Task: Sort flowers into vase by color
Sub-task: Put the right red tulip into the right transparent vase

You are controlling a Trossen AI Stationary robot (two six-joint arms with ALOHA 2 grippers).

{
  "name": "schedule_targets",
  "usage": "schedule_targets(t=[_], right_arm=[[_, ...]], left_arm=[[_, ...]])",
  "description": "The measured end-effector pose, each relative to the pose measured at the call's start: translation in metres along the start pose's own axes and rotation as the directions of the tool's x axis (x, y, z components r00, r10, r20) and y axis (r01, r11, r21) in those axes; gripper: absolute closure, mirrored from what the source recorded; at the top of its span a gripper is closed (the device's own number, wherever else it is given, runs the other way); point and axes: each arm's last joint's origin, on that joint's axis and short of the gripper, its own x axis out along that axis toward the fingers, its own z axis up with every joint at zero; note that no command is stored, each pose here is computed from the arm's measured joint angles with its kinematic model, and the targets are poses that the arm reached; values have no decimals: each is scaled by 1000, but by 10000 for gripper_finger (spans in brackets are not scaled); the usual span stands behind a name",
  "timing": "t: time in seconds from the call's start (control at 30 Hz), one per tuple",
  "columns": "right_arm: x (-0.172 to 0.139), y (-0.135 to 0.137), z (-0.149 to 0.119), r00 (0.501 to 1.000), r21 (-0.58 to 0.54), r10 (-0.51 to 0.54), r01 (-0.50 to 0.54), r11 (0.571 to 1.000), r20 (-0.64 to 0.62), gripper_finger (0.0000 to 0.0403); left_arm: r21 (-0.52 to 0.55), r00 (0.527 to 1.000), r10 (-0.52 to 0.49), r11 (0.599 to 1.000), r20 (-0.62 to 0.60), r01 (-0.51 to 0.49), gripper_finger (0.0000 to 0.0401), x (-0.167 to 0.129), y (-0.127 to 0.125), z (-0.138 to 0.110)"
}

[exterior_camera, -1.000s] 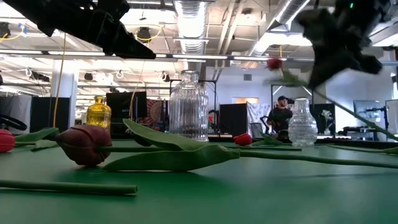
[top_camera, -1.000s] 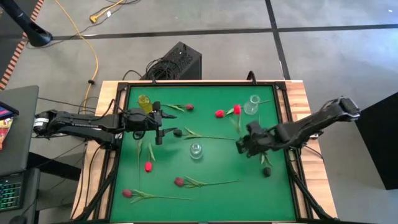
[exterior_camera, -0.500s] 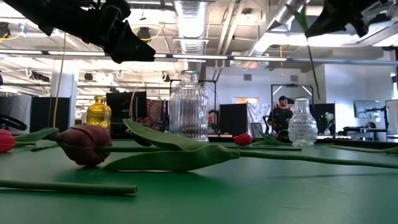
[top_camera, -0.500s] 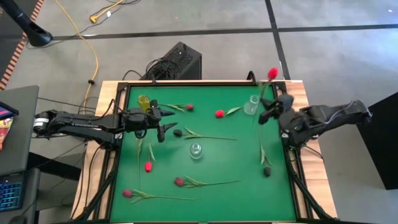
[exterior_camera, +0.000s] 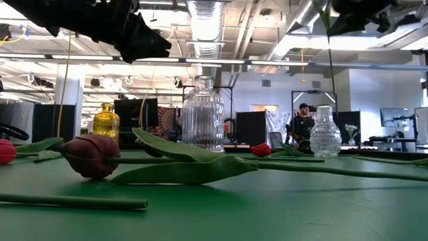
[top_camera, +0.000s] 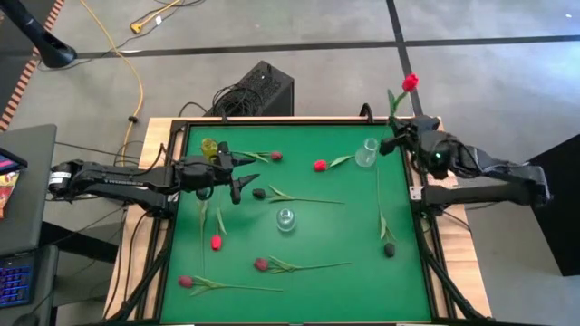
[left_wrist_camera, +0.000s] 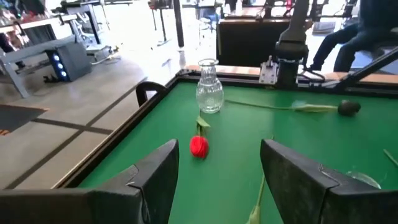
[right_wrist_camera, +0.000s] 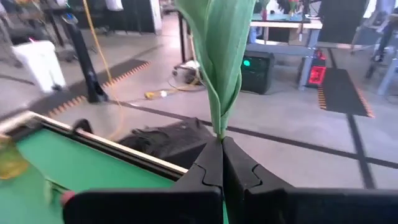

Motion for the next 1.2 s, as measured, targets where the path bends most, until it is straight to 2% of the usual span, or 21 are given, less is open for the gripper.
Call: schedule_targets(t=[0.1, 0.27, 0.43, 0.8, 1.2], right_arm=[[10, -4, 0, 1000, 14, -24, 24, 1000, -13, 383], [27, -8, -4, 999, 32, 33, -34, 999, 20, 383], [34, -14, -9, 999, 35, 32, -33, 999, 12, 383], [47, -15, -46, 998, 29, 2, 0, 1000, -58, 382], [48, -15, -53, 994, 8, -6, 7, 1000, -112, 323]], left_arm=[[-2, 1000, 0, 1000, 7, 0, 186, 0, 0, 1], [-14, 1000, 0, 1000, 6, 0, 186, 0, 0, 1], [-22, 1000, 0, 1000, 5, 1, 186, 0, 0, 0], [-49, 1000, -1, 999, -5, 1, 186, 0, 0, -1], [-113, 998, -9, 994, -62, 2, 186, 0, 0, -6]])
